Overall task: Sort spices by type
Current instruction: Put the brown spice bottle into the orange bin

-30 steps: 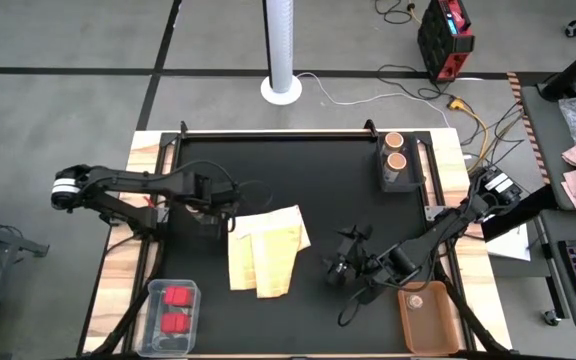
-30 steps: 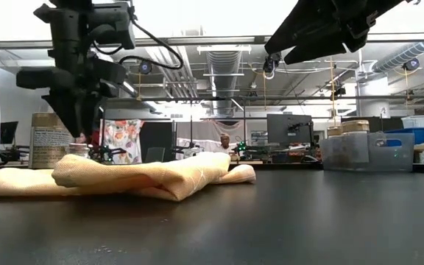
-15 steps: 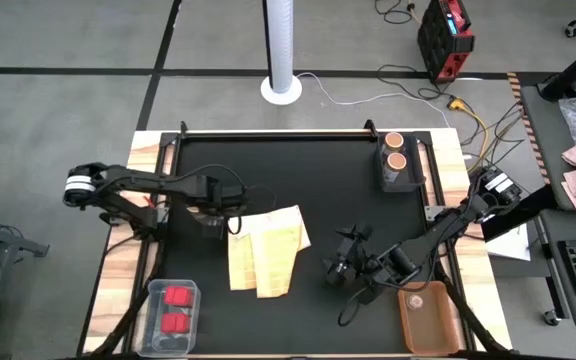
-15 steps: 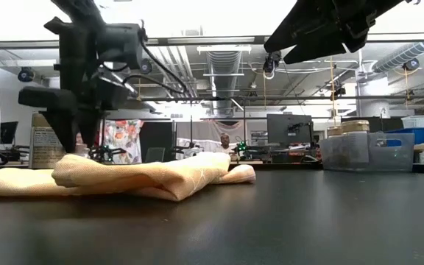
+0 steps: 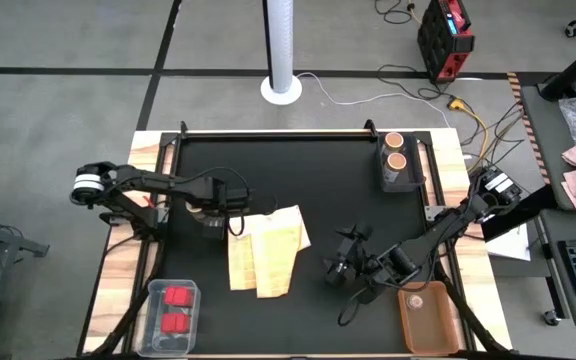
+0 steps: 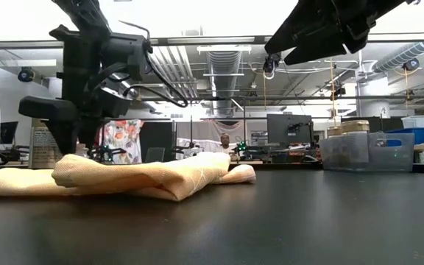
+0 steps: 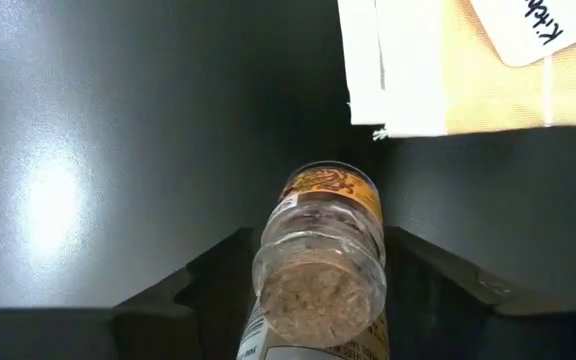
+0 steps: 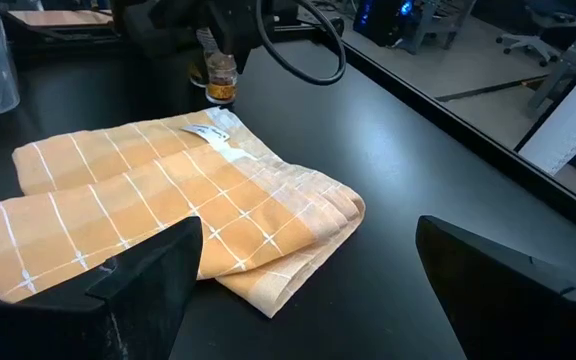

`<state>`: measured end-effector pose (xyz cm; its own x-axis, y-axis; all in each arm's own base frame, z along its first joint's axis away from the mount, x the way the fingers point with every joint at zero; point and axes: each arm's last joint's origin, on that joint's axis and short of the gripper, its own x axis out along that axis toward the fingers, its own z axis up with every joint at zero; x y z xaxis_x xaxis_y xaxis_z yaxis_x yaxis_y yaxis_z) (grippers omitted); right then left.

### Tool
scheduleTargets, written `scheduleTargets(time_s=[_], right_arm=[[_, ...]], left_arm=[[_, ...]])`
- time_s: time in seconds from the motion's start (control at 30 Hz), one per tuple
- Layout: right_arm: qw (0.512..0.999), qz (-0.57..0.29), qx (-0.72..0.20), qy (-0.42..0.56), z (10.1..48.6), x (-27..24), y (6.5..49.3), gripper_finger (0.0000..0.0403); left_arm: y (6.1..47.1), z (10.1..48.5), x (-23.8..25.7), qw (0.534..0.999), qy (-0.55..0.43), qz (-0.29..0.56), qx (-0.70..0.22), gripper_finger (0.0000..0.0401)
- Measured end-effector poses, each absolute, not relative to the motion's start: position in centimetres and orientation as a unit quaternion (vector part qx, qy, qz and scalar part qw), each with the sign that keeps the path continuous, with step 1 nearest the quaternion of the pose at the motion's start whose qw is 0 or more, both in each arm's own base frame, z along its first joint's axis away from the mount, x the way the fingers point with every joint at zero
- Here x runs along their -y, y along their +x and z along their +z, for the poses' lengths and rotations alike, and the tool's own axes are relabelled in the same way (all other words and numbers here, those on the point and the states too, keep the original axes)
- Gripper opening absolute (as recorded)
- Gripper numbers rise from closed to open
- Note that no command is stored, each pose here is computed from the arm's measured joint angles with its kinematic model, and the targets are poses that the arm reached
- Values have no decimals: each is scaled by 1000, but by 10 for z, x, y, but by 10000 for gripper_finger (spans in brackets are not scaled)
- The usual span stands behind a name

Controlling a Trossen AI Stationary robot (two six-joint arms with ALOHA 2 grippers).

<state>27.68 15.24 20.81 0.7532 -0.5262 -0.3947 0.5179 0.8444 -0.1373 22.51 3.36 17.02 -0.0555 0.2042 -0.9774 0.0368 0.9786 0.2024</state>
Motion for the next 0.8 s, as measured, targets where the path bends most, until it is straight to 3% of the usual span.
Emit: scheduleTargets(time_s=[0.2, 0.53, 0.8], right_arm=[[936, -281, -213, -5, 206, -152, 276, 359], [936, -282, -213, -4, 206, -151, 276, 359], [936, -278, -217, -9, 206, -152, 276, 359]], left_arm=[[226, 172, -34, 685, 85, 65, -721, 165], [236, 185, -34, 705, 95, 72, -699, 161], [259, 224, -26, 750, 113, 52, -650, 161]])
